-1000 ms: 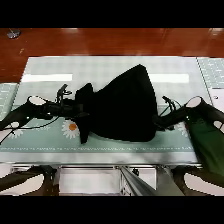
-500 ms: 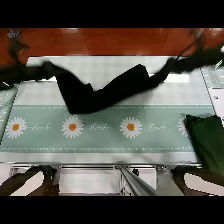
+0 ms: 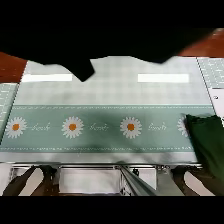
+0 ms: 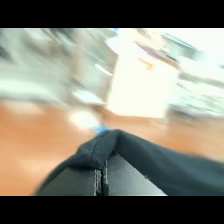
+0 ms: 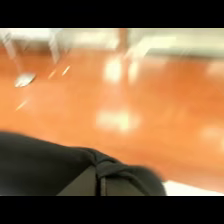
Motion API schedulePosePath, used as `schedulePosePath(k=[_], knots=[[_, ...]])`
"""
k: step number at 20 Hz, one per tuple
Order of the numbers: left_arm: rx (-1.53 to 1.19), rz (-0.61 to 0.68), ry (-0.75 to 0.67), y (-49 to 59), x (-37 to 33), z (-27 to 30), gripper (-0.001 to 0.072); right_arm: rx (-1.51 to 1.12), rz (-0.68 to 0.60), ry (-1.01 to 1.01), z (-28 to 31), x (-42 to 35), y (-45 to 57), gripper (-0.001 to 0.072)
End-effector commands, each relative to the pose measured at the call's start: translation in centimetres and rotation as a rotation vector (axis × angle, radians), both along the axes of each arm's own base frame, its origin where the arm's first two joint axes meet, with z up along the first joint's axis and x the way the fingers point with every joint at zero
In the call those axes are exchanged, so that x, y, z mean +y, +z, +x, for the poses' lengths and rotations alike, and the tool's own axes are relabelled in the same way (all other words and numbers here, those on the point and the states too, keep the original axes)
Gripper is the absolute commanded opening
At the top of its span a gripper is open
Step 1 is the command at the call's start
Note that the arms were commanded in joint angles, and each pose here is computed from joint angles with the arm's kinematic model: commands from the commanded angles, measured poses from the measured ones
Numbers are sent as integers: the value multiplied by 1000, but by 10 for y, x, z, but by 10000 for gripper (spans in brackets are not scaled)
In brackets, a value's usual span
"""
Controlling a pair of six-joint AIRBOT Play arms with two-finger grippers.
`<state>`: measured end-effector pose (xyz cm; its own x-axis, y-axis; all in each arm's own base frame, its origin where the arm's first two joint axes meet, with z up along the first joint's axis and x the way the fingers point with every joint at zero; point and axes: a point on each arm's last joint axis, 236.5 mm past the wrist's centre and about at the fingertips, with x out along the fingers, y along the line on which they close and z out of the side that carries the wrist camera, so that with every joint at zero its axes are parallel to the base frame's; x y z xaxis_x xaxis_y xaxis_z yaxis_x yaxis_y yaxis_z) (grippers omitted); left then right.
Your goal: Fold the shirts.
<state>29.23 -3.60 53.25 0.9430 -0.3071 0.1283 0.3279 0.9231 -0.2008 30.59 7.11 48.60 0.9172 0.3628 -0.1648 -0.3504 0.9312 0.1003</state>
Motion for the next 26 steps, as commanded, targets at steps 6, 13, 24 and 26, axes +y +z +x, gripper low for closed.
schedulePosePath(k=[6, 13, 24, 26], knots=[[-78, 269, 488, 23, 38, -157, 17, -38, -126, -153, -136, -18, -11, 27], [318, 300, 377, -95, 54, -65, 17, 365, -85, -15, -82, 3, -132, 28], [788, 216, 338, -355, 49, 182, 18, 857, -14, -77, 159, -16, -409, 28], [801, 161, 347, -387, 48, 213, 18, 884, 37, -93, 201, -14, -440, 28]])
